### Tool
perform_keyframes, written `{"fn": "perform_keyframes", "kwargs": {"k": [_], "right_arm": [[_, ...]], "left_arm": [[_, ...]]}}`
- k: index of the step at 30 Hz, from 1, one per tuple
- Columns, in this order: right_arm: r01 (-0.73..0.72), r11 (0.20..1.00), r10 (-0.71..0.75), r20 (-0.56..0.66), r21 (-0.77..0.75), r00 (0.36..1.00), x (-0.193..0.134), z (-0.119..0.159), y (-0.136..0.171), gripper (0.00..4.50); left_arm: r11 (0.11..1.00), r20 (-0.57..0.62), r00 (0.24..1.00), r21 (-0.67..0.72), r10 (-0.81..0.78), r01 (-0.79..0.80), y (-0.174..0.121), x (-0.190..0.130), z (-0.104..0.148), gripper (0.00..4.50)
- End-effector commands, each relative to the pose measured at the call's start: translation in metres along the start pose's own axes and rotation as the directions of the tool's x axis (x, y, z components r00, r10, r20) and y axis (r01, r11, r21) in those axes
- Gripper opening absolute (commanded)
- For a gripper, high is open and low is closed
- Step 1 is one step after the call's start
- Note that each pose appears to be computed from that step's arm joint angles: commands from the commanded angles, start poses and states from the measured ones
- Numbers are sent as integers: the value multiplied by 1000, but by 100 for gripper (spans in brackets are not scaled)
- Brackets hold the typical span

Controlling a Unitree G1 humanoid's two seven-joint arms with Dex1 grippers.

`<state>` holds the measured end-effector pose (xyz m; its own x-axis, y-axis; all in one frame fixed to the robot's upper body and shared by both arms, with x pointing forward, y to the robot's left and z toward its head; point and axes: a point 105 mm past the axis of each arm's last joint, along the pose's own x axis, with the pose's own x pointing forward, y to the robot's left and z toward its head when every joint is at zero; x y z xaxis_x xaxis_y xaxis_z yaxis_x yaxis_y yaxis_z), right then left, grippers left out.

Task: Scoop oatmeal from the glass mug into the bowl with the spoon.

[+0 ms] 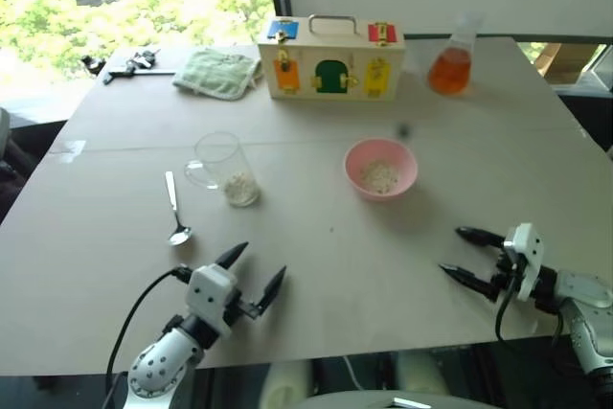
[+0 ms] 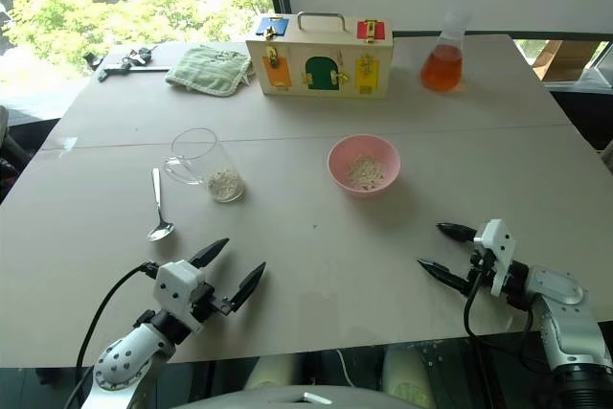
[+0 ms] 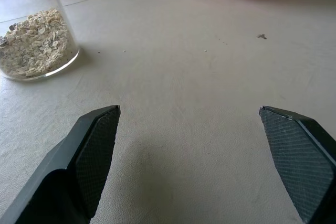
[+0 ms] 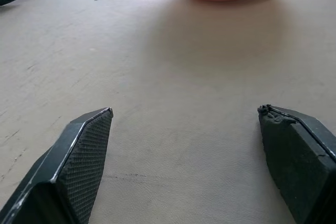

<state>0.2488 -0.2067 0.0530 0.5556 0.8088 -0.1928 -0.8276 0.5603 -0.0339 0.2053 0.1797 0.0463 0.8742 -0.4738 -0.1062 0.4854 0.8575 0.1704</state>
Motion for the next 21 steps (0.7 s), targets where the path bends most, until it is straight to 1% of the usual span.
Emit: {"fn": "perform_keyframes", "kwargs": {"k": [1, 7, 9, 12, 13, 15, 16, 17, 19, 21], "right_arm": [[-29, 999, 30, -23, 36, 999, 2, -10, 7, 445], [-34, 999, 35, -17, 36, 999, 4, -12, 8, 445], [-40, 999, 40, -11, 32, 999, 4, -11, 9, 445], [-72, 997, 72, 9, 2, 997, 8, -4, 13, 445], [-88, 996, 88, 27, -10, 996, 12, 3, 16, 445], [-124, 992, 125, 59, -29, 990, 19, 15, 22, 445], [-143, 989, 145, 75, -35, 987, 23, 22, 26, 445], [-165, 986, 168, 89, -40, 982, 28, 30, 31, 445], [-215, 975, 220, 112, -56, 969, 38, 45, 43, 445], [-267, 962, 273, 130, -62, 953, 46, 58, 56, 445]], "left_arm": [[999, -47, 999, -50, -6, 3, -4, -4, -13, 450], [999, -48, 999, -36, -19, 17, -5, -4, -11, 450], [999, -28, 999, -39, -26, 25, -7, -6, -7, 450], [998, -2, 999, -45, -34, 33, -10, -9, 1, 450], [999, 5, 1000, -45, -21, 22, -9, -11, 4, 450], [998, 19, 999, -64, 30, -28, -4, -12, 11, 450], [991, 6, 996, -99, 87, -86, 4, -12, 13, 450], [977, -32, 988, -148, 153, -156, 14, -12, 11, 450], [948, -120, 961, -171, 250, -268, 29, -13, 7, 450], [926, -102, 952, -224, 289, -305, 37, -11, 19, 450]]}}
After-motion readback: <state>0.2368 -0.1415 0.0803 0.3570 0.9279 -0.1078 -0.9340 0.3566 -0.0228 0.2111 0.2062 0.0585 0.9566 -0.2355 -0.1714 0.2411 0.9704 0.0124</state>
